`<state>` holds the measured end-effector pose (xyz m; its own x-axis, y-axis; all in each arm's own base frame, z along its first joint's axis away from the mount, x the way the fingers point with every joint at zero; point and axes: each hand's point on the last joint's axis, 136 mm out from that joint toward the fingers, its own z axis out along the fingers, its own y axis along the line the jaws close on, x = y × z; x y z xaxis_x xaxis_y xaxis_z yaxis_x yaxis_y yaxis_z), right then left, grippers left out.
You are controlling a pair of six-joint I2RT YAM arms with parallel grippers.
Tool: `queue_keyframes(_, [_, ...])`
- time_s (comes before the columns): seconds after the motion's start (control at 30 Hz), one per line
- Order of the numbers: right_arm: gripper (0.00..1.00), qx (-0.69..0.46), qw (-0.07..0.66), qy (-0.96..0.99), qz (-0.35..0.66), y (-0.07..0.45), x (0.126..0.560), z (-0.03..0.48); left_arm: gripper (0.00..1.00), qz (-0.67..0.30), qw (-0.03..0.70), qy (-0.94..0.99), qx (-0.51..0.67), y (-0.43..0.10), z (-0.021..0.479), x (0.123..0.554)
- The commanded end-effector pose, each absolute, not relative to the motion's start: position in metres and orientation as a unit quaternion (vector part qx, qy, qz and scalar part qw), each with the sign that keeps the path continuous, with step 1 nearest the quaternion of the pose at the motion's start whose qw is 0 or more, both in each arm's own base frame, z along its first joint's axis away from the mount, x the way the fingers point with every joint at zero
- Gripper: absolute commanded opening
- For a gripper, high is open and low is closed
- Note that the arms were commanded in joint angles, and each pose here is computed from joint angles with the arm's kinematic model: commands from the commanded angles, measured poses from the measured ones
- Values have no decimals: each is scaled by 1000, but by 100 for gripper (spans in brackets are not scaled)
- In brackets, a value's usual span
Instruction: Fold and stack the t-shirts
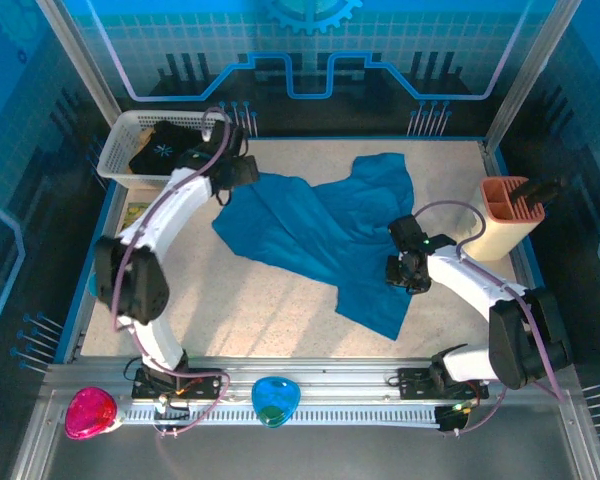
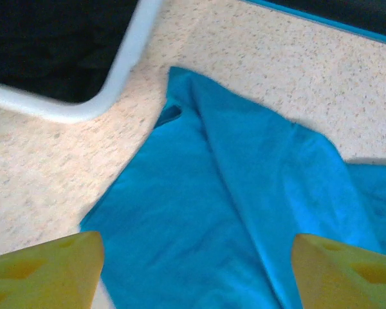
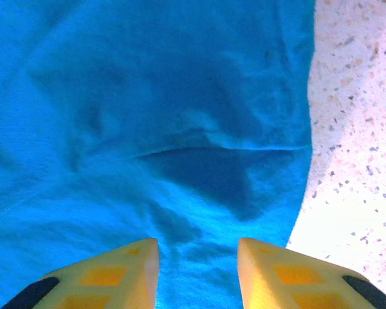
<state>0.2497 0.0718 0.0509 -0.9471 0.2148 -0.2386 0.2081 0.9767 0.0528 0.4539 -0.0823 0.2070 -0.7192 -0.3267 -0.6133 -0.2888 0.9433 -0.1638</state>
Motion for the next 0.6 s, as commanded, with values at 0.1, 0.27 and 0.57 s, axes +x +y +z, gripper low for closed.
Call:
queue_keyframes(0.1, [38, 83, 121, 988, 38, 85, 258, 58, 63, -1, 216, 954, -208, -68, 123, 392])
queue_keyframes(0.27, [41, -8, 156, 986, 54, 121, 270, 79, 59, -24, 218, 947, -236, -68, 101, 376])
queue_keyframes(0.57, [52, -334, 198, 920, 60, 272, 285, 90, 65, -16, 265, 928, -262, -39, 138, 348])
